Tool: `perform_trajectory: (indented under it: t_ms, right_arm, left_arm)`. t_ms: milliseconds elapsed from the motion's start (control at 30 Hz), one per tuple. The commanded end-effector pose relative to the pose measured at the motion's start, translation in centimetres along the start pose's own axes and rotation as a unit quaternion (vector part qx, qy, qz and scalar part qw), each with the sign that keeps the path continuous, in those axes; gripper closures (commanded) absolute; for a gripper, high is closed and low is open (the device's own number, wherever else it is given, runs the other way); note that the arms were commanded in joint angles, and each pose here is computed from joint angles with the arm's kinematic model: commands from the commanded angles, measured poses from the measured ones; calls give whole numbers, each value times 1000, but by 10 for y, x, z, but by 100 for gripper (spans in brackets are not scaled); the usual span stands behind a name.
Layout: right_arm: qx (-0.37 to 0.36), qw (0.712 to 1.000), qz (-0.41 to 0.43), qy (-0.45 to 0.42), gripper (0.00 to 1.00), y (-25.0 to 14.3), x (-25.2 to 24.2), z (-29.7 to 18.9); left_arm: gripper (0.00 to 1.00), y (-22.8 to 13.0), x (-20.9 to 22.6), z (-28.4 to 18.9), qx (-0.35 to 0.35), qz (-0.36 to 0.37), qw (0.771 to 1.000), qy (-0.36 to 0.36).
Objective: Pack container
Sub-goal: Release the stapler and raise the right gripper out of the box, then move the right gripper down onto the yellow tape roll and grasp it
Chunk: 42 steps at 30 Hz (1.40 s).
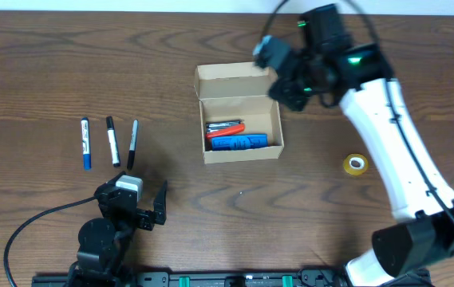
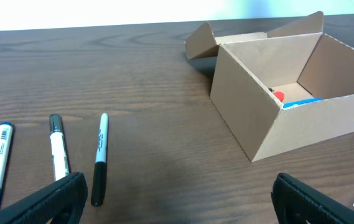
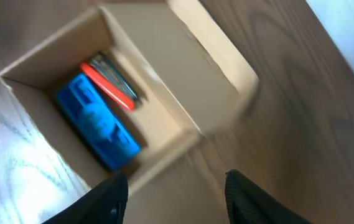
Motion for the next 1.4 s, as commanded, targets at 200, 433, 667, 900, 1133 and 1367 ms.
perform_trajectory:
  t_ms: [200,433,667,900,1133,1367]
  right_arm:
    - [-36,995,93,5,46,-14,-17,-35]
    - [-9,991,135,11,46,-33,-13,-32]
    - [-5,977,206,-57,37,-80,-10,-22]
    - [47,940,314,-124,31,-140,6,-10]
    - [99,885,420,-174,28,-195,8,19]
    - [104,856,472,-184,28,-225,5,48]
  left_arm:
    - [5,-8,1,3,9,-2,1000,5]
    - [5,-8,1,3,9,-2,1000,5]
    - [5,-8,1,3,9,-2,1000,5]
    - [5,-8,1,3,9,-2,1000,5]
    - [5,-8,1,3,9,-2,1000,5]
    - [5,-8,1,3,9,-2,1000,5]
Point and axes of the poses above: each gripper's point midway between its finger pads, its own z axis out along the fingers, its own x axis along the line the jaws close on, y = z × x, the point moved 6 cm from there along -z, back along the fingers, and after that the axes turned 1 degree about z, right-handed, at the moved point
